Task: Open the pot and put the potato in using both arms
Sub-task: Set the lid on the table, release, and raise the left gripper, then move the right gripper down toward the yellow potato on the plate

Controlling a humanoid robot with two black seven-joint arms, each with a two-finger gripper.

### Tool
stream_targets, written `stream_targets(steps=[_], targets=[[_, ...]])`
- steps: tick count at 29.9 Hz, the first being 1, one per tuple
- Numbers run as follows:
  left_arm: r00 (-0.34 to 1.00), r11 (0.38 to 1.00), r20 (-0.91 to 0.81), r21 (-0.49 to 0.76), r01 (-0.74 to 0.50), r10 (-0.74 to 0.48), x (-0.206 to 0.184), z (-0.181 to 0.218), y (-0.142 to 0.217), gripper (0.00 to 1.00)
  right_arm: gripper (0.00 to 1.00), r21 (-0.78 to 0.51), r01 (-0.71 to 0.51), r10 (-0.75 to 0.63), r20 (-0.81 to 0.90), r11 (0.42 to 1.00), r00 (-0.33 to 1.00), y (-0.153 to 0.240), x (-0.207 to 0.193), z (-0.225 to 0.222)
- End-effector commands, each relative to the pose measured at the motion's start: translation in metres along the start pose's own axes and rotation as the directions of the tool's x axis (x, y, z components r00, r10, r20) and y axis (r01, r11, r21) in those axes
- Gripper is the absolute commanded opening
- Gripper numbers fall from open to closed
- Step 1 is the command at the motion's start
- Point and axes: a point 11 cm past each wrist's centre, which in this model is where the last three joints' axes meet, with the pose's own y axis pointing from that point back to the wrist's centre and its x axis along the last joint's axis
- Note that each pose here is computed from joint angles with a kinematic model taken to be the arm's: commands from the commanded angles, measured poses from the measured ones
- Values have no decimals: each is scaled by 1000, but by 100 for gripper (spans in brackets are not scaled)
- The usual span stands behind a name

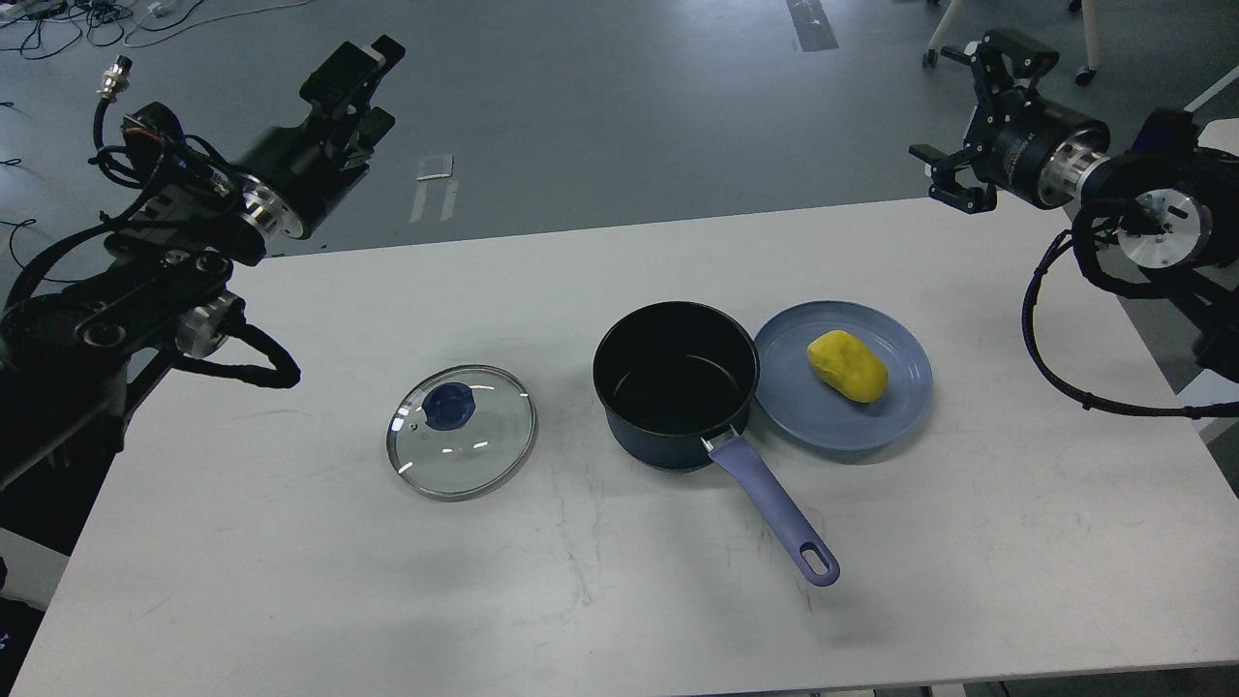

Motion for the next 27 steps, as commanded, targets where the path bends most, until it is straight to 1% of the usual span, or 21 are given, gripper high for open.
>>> stream_targets(steps=[1,3,4,5,7,9,11,13,15,19,23,27], targets=[[951,995,-294,9,97,-90,-7,11,-4,98,100,-7,41,-42,-131,999,990,-4,-14,-9],[878,990,-463,13,141,-120,-9,8,0,98,100,-23,96,-99,-263,995,960,-7,-33,-14],[864,990,-491,14,139,-114,-8,7,1,98,100,-32,107,-112,-299,994,948,-7,-36,-13],[843,990,-526,12,142,-115,-11,5,0,98,100,-52,125,-136,-385,991,913,-6,-42,-13],[827,990,-550,4,140,-115,-14,1,0,98,100,-67,138,-153,-480,988,864,-3,-43,-15],[803,992,-588,7,125,-97,-16,-13,5,98,100,-80,191,-197,-643,978,740,3,-51,-20],[796,994,-598,-2,107,-87,-15,-18,9,98,100,-97,218,-220,-724,971,654,5,-55,-21],[795,996,-602,-19,86,-80,-12,-18,11,98,100,-111,218,-224,-763,969,606,8,-53,-22],[802,997,-593,-56,46,-70,-4,-15,14,98,99,-143,214,-238,-815,966,528,10,-50,-19],[807,996,-586,-91,15,-66,1,-11,16,98,98,-157,238,-249,-865,959,434,11,-52,-15],[809,996,-584,-90,12,-62,2,-12,18,98,97,-180,227,-258,-886,957,384,13,-50,-9],[808,996,-586,-83,14,-60,1,-16,19,98,97,-209,191,-265,-900,959,347,19,-37,-1]])
